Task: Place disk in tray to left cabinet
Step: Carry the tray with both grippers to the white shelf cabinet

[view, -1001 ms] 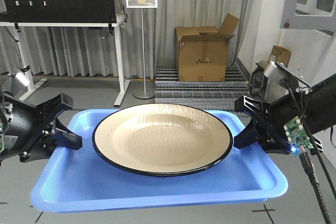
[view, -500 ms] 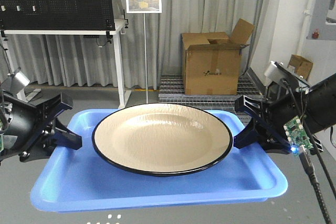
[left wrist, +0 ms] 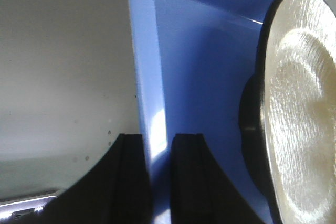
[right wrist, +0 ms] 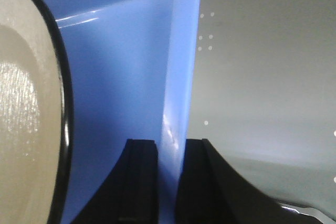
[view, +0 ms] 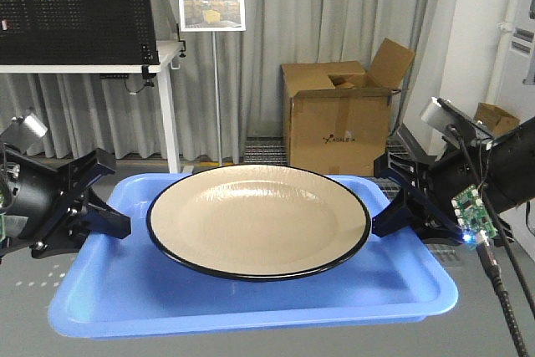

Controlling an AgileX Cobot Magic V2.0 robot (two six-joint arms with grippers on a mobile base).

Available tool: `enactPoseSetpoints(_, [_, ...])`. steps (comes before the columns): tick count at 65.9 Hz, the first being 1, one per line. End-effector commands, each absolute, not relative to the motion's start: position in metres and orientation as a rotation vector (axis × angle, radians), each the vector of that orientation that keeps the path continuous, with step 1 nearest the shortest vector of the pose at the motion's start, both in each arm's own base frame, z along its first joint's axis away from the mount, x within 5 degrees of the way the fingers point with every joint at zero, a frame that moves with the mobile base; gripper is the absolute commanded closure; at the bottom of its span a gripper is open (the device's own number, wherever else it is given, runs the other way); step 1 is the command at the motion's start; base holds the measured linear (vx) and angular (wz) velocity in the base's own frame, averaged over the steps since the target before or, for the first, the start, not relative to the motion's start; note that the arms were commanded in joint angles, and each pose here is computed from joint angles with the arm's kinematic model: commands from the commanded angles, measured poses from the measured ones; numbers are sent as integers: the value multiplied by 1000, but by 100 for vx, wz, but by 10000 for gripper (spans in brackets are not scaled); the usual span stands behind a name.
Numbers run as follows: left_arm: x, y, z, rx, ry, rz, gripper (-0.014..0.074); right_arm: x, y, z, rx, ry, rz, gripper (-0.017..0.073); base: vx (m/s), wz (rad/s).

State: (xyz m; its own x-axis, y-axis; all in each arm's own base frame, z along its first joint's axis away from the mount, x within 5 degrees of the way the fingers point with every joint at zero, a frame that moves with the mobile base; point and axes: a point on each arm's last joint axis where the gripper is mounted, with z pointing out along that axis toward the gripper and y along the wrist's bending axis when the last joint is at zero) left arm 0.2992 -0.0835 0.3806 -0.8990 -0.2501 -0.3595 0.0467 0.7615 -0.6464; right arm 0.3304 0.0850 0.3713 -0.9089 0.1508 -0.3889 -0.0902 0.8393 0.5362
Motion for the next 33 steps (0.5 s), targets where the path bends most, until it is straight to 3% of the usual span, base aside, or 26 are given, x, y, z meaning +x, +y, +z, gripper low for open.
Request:
enactPoseSetpoints(1, [286, -99, 415, -157, 2384, -1185, 594, 317, 102, 408, 27, 2432, 1008, 564, 59, -4])
enactPoseSetpoints(33, [286, -99, 415, -157, 2384, -1185, 594, 317, 102, 408, 27, 2432, 1008, 564, 57, -5])
